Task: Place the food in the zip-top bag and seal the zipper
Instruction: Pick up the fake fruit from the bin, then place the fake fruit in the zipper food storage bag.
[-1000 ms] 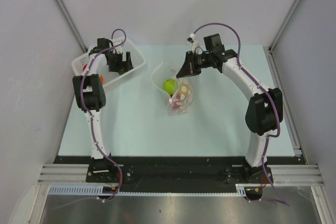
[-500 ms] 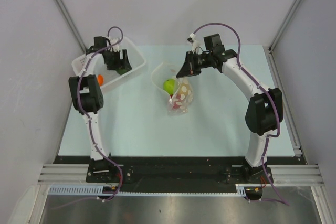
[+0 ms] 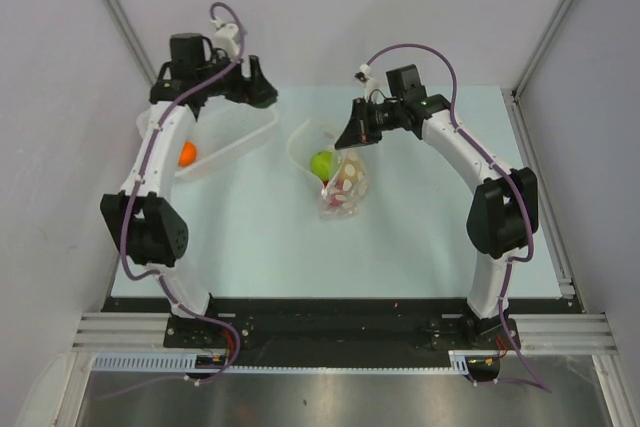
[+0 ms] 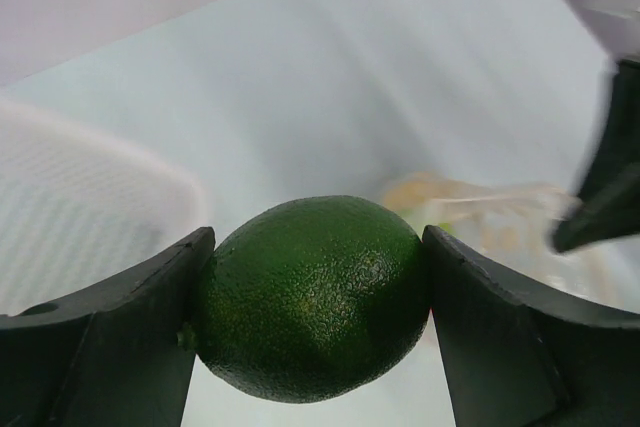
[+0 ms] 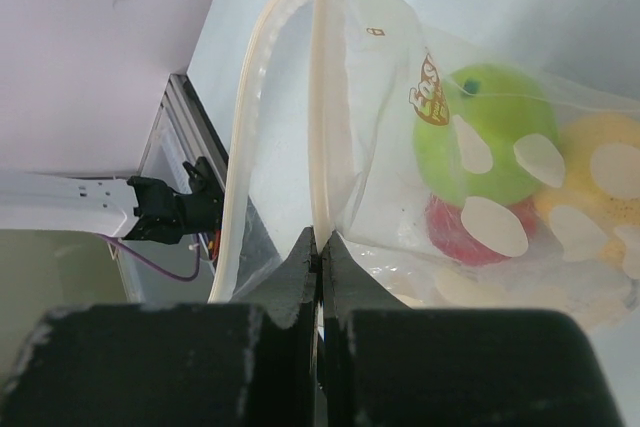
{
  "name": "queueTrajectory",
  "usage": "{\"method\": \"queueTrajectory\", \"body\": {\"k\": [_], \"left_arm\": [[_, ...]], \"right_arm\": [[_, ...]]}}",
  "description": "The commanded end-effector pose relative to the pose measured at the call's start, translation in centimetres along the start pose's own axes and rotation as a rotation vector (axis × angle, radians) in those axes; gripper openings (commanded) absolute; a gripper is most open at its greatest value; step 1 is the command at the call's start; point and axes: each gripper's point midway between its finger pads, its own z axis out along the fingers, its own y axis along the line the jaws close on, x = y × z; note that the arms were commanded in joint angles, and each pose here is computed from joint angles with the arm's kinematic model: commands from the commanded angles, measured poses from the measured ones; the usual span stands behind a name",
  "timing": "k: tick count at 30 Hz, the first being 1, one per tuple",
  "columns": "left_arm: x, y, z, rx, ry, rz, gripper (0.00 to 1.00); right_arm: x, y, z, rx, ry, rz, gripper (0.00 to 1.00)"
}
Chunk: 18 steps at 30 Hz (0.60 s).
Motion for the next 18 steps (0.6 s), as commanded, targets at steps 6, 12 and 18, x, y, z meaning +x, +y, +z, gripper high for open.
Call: {"method": "queueTrajectory", "body": {"k": [6,12,18], "left_arm": [[7.5,-14.8,4.5,0.210,0.189,0.256,0.71],[10.0,-15.7,5.2,0.227,0.300,0.286,0.96],[7.0,-16.1,2.6,0.279,0.209,0.259,1.00]], "right_arm": [[-1.0,1.2,-0.6,-0.033,-0.018,-0.061,0.00],[-1.2,1.2,-1.2,-0.033,-0.025,-0.071,0.00],[-0.7,1.3,-1.3,-0.049,-0.013,-0.074,0.00]]}}
